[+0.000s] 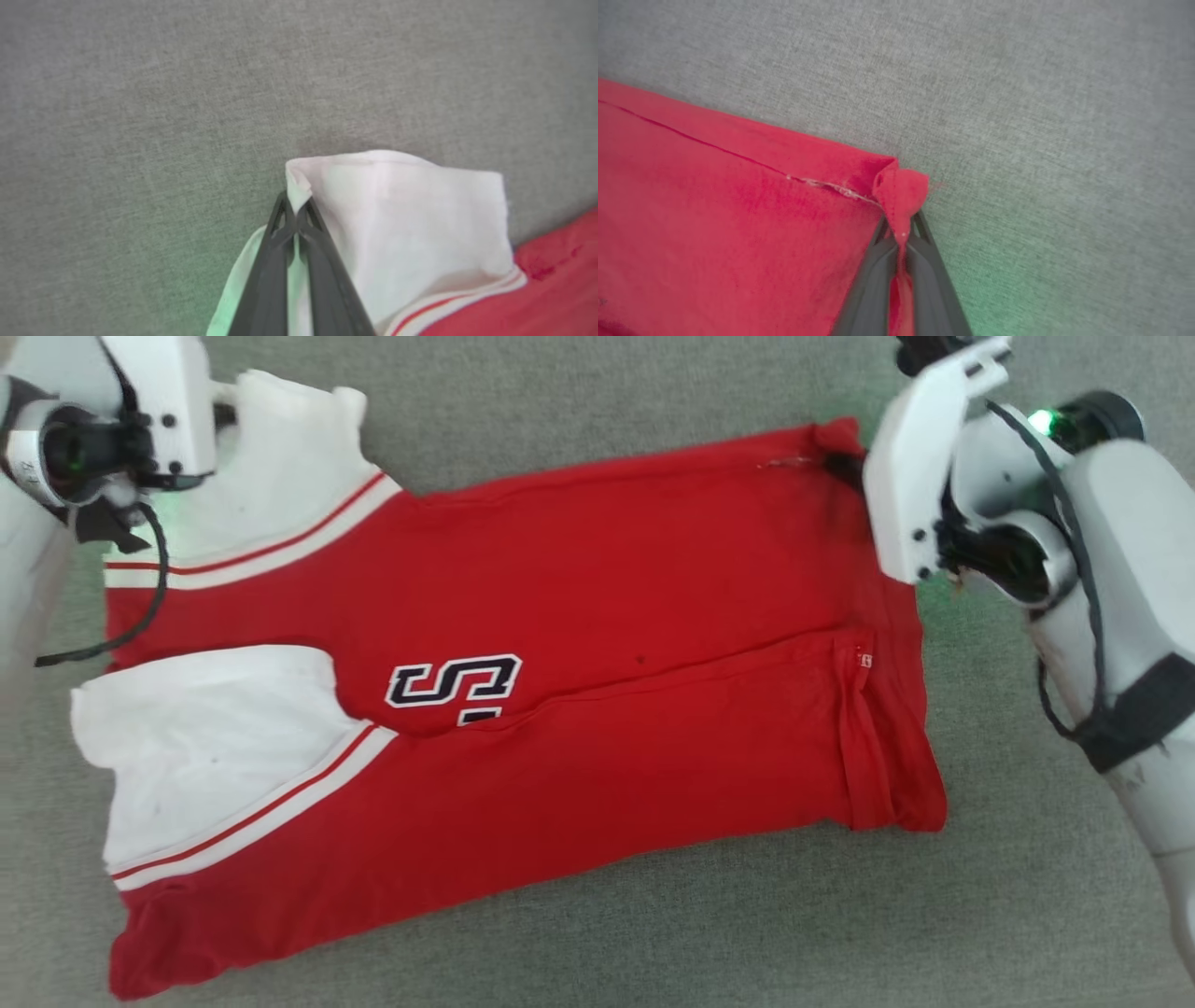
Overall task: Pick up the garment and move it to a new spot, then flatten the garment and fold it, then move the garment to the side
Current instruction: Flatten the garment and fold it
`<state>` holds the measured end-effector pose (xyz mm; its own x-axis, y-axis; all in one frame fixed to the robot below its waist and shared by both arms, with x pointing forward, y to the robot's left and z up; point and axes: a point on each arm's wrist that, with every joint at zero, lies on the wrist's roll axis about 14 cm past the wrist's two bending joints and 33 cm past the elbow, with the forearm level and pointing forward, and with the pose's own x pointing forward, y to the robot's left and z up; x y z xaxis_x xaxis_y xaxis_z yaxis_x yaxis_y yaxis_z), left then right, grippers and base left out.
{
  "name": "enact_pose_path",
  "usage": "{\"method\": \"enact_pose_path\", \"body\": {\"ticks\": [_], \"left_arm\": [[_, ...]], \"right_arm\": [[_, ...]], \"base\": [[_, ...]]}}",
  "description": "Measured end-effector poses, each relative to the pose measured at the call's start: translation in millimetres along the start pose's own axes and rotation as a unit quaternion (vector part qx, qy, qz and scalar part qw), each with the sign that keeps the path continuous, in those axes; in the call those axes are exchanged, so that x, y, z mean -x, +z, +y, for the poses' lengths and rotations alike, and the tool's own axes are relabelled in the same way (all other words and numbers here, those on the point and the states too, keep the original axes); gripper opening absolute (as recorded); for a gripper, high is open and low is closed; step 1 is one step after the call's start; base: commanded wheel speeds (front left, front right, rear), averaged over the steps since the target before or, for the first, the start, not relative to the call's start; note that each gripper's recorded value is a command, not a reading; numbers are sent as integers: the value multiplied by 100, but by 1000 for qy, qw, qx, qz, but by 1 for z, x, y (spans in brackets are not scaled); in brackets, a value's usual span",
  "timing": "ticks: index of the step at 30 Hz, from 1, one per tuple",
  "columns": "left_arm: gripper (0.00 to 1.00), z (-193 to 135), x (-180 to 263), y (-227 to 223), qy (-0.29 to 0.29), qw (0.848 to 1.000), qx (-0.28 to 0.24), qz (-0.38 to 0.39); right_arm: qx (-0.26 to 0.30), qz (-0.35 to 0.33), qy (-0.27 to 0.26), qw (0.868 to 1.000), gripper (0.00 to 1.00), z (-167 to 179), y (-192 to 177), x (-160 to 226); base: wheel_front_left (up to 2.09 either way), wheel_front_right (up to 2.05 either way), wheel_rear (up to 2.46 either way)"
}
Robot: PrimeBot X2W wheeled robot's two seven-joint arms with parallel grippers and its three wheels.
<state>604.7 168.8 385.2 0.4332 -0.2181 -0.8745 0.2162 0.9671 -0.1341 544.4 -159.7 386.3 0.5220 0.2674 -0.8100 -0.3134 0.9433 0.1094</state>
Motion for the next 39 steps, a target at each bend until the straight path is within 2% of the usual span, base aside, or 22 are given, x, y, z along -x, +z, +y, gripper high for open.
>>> {"method": "enact_pose_path", "body": {"ticks": [9, 17, 27, 31, 36, 37, 38, 39], "left_arm": [[0, 2, 61, 15, 9, 999, -18, -34], [0, 6, 122, -11, 26, 999, -29, -29], [0, -13, 165, -94, 28, 999, -34, 23], [0, -23, 163, -137, 20, 998, -24, 61], [0, -24, 145, -184, 13, 994, 17, 108], [0, -24, 145, -184, 13, 994, 17, 108], [11, -24, 141, -189, 12, 993, 22, 112], [23, -23, 138, -194, 11, 993, 36, 115]], "right_arm": [[14, -73, -11, 997, 0, -2, 12, 33], [36, -139, -8, 990, 0, 8, 22, 76], [56, -151, 25, 987, 0, 33, -1, 110], [40, -127, 31, 991, 0, 35, -29, 109], [12, -76, 36, 996, 0, 39, -69, 97], [12, -76, 36, 996, 20, 39, -69, 97], [7, -73, 36, 997, 49, 39, -73, 95], [-2, -71, 36, 997, 92, 39, -76, 94]], "base": [[0, 0, 0], [0, 0, 0], [0, 0, 0], [0, 0, 0], [0, 0, 0], [0, 0, 0], [0, 0, 0], [0, 0, 0]]}}
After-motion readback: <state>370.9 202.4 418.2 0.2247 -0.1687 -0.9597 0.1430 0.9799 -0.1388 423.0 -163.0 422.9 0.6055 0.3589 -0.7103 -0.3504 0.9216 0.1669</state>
